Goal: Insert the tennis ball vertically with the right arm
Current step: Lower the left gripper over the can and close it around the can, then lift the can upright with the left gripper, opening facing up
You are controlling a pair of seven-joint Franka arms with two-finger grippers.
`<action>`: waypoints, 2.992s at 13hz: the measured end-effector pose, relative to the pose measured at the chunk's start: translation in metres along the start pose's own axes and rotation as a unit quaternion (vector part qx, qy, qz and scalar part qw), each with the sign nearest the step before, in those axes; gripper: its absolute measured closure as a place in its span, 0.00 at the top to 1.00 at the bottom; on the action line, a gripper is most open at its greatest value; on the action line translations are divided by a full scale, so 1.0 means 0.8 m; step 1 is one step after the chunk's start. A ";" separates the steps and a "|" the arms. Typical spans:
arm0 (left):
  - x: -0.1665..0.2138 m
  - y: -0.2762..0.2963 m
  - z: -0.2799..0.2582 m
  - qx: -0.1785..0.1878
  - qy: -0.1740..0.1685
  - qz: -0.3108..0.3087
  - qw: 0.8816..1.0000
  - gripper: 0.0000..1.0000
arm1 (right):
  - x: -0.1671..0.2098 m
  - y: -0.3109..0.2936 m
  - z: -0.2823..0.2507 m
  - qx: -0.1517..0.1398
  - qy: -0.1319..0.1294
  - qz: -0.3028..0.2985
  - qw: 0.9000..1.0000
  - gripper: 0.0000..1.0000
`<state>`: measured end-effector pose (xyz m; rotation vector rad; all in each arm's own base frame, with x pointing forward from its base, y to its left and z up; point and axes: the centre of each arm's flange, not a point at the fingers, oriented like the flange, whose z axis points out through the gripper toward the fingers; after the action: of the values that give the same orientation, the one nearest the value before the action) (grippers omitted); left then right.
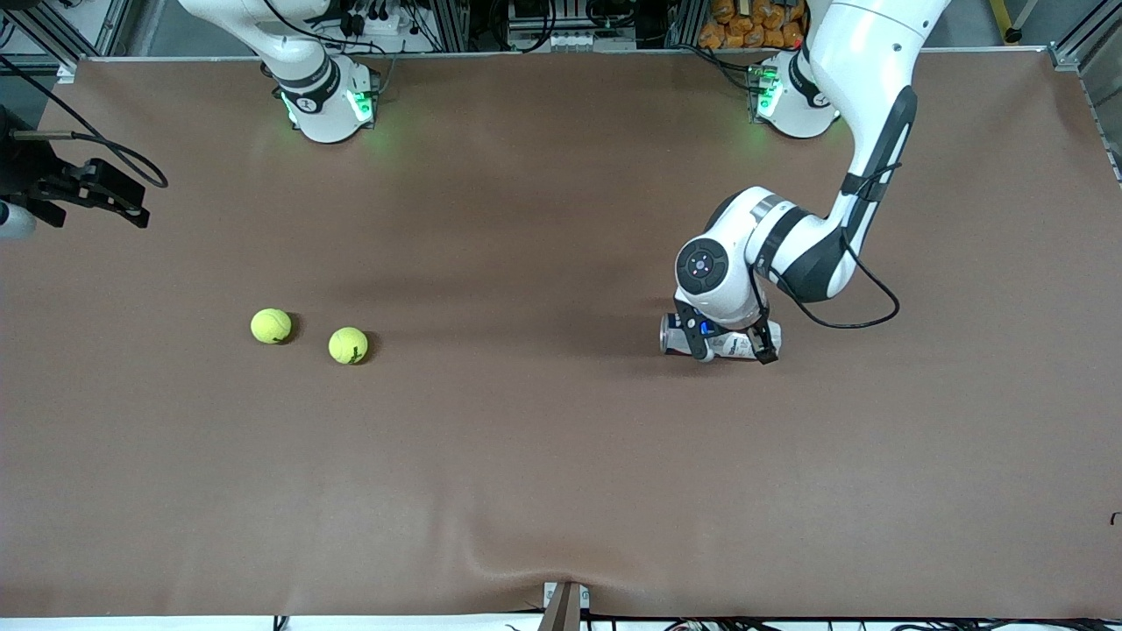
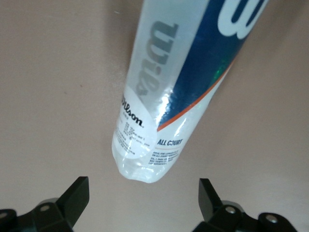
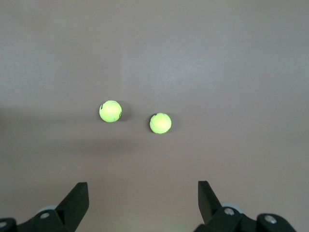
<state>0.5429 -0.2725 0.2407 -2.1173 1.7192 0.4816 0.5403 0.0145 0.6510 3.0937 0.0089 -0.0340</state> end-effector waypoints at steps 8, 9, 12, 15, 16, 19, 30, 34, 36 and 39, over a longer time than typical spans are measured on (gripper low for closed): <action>0.017 0.025 0.020 0.039 0.012 0.108 0.993 1.00 | 0.000 0.000 0.000 0.000 0.000 0.000 1.000 1.00; 0.016 0.025 0.022 0.042 0.012 0.115 0.992 1.00 | 0.000 0.000 0.000 0.000 0.000 0.000 1.000 1.00; 0.016 0.029 0.035 0.046 0.016 0.124 0.991 1.00 | 0.000 0.000 0.000 0.000 0.000 0.000 1.000 1.00; 0.012 0.027 0.052 0.040 0.020 0.126 0.991 1.00 | 0.000 0.000 0.000 0.000 0.000 0.000 1.000 1.00; 0.013 0.027 0.055 0.039 0.021 0.127 0.991 1.00 | 0.000 0.000 0.000 0.000 0.000 0.000 1.000 1.00; 0.019 0.030 0.066 0.036 0.022 0.132 0.990 1.00 | 0.000 0.000 0.000 0.000 0.000 0.000 1.000 1.00; 0.029 0.034 0.082 0.037 0.025 0.142 0.989 0.78 | 0.000 0.000 0.000 0.000 0.000 0.000 1.000 1.00; 0.029 0.033 0.081 0.038 0.025 0.142 0.989 0.71 | 0.000 0.000 0.000 0.000 0.000 0.000 1.000 1.00; 0.029 0.033 0.080 0.038 0.025 0.142 0.989 0.70 | 0.000 0.000 0.000 0.000 0.000 0.000 1.000 1.00; 0.029 0.030 0.078 0.040 0.028 0.128 0.991 0.70 | 0.000 0.000 0.000 0.000 0.000 0.000 1.000 1.00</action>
<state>0.5223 -0.2665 0.1733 -1.8806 2.0209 0.4186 0.5402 0.0145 0.6509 3.0937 0.0089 -0.0351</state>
